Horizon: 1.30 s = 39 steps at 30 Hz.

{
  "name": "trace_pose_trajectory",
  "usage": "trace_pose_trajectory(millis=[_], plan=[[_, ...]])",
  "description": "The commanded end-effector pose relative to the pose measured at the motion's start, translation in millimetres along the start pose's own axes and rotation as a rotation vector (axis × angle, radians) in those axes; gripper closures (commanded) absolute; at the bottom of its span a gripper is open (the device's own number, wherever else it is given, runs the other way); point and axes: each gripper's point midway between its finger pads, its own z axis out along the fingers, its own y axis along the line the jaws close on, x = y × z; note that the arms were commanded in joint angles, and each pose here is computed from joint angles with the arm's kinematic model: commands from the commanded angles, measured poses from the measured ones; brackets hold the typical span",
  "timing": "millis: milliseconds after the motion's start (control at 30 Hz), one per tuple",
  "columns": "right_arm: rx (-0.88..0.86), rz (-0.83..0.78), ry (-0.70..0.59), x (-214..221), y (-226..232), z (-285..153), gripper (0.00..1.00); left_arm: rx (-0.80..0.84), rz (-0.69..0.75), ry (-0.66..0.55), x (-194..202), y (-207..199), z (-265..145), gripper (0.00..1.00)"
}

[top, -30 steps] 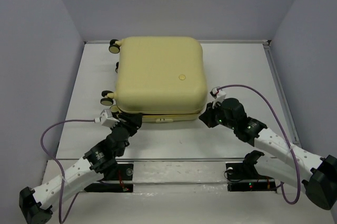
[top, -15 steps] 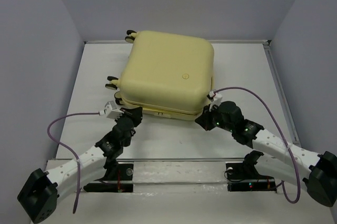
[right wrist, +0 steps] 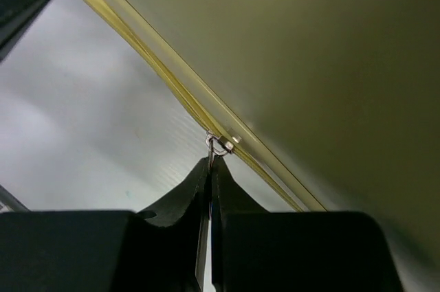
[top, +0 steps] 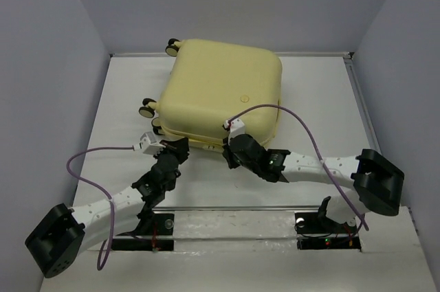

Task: Pack the luggage

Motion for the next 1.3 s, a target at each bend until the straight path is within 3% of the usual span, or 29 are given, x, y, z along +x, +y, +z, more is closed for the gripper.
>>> trace_pose_trajectory(millis=[0, 267, 500, 567, 600, 667, 700, 767, 833, 867, 1167, 1267], plan=[[-0.196, 0.009, -0.13, -60.8, 74.0, -2.1, 0.93, 0.125, 0.019, 0.254, 54.1, -18.4, -24.4, 0.94], [-0.413, -0.152, -0.001, -30.0, 146.4, 22.6, 0.93, 0.186, 0.045, 0.262, 56.3, -41.8, -33.1, 0.94], [-0.338, -0.141, 0.009, -1.3, 107.0, 4.4, 0.93, 0.271, 0.077, 0.291, 51.1, -72.3, -46.4, 0.93], [-0.378, -0.113, -0.02, -8.6, 104.6, -20.7, 0.93, 0.321, 0.121, 0.263, 32.9, -98.2, -51.3, 0.75], [-0.374, -0.1, 0.012, 6.9, 92.5, -24.4, 0.93, 0.29, 0.187, 0.278, 31.0, -93.8, -52.7, 0.42], [-0.399, -0.084, 0.008, 7.1, 87.3, -37.5, 0.93, 0.293, 0.291, 0.275, 9.3, -110.1, -61.3, 0.06], [-0.397, -0.083, 0.016, 11.2, 84.5, -39.6, 0.93, 0.292, 0.296, 0.281, 1.5, -117.6, -65.6, 0.01], [-0.377, -0.074, 0.026, 16.7, 75.1, -41.3, 0.93, 0.347, 0.338, 0.283, -25.9, -149.2, -79.0, 0.01], [-0.352, -0.065, 0.039, 22.2, 65.6, -39.6, 0.93, 0.276, 0.431, 0.315, -38.8, -139.2, -81.7, 0.01], [-0.339, -0.054, 0.04, 21.3, 57.9, -38.9, 0.93, 0.293, 0.429, 0.297, -55.4, -153.5, -86.6, 0.01], [-0.315, 0.014, -0.007, 2.0, -1.5, -61.2, 0.93, 0.06, 0.58, 0.252, -90.6, -91.7, -62.3, 0.01], [-0.281, 0.004, -0.019, -5.5, -19.6, -67.9, 0.93, 0.114, 0.574, 0.302, -79.2, -91.6, -60.2, 0.01]])
